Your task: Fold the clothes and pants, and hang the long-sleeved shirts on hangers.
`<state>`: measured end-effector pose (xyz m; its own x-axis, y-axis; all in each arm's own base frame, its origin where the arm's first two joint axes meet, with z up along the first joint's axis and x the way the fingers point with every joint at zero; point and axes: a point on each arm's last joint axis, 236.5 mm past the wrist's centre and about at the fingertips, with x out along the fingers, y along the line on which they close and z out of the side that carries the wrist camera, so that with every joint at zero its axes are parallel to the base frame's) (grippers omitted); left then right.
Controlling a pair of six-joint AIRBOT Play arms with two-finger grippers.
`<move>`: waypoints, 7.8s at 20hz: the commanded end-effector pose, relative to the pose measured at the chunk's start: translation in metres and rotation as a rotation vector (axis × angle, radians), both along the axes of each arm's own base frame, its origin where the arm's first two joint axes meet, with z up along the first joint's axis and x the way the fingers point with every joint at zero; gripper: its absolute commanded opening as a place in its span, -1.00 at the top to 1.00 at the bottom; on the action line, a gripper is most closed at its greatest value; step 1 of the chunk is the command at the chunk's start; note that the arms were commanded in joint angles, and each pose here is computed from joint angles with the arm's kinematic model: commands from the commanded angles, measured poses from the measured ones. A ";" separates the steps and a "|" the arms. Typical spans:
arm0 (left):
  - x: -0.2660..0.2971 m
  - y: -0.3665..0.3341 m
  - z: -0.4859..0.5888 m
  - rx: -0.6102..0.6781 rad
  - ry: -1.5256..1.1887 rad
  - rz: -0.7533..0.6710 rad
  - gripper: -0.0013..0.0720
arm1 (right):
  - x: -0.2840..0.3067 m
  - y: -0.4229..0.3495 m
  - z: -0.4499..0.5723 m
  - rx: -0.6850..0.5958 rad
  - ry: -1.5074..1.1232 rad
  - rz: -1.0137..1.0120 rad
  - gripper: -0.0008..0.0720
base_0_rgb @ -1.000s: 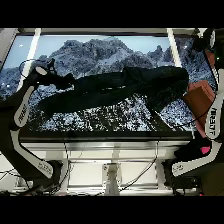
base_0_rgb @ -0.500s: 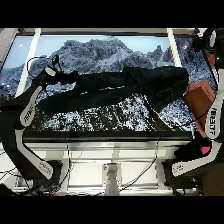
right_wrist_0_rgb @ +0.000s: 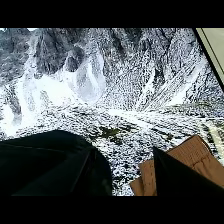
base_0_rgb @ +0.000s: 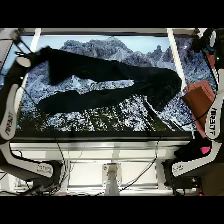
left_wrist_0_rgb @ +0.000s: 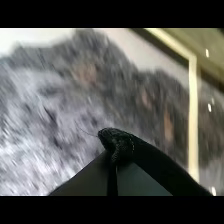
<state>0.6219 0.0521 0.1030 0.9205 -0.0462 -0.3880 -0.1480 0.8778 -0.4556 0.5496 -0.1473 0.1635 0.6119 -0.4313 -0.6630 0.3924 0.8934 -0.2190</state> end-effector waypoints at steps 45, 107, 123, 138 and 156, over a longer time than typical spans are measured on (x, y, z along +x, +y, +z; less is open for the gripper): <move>-0.116 0.098 0.063 0.213 0.186 -0.044 -0.94 | -0.177 0.092 -0.214 0.748 0.767 0.412 -0.09; -0.263 -0.056 -0.032 0.740 0.440 -0.986 0.92 | -0.133 0.155 -0.258 0.757 0.535 0.551 -0.53; -0.211 0.026 -0.119 0.544 0.517 -0.818 0.92 | -0.125 0.151 -0.258 0.736 0.502 0.541 -0.53; -0.134 0.101 -0.114 0.767 0.381 -0.457 -0.95 | -0.127 0.153 -0.257 0.747 0.509 0.543 -0.53; -0.299 0.004 -0.114 0.731 0.830 -0.862 -0.84 | -0.125 0.152 -0.258 0.735 0.503 0.552 -0.53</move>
<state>0.3487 0.0583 0.0153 0.3203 -0.0982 -0.9422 0.5958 0.7941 0.1198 0.4228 0.0052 -0.0943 0.1752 0.4398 -0.8808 -0.0944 0.8981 0.4296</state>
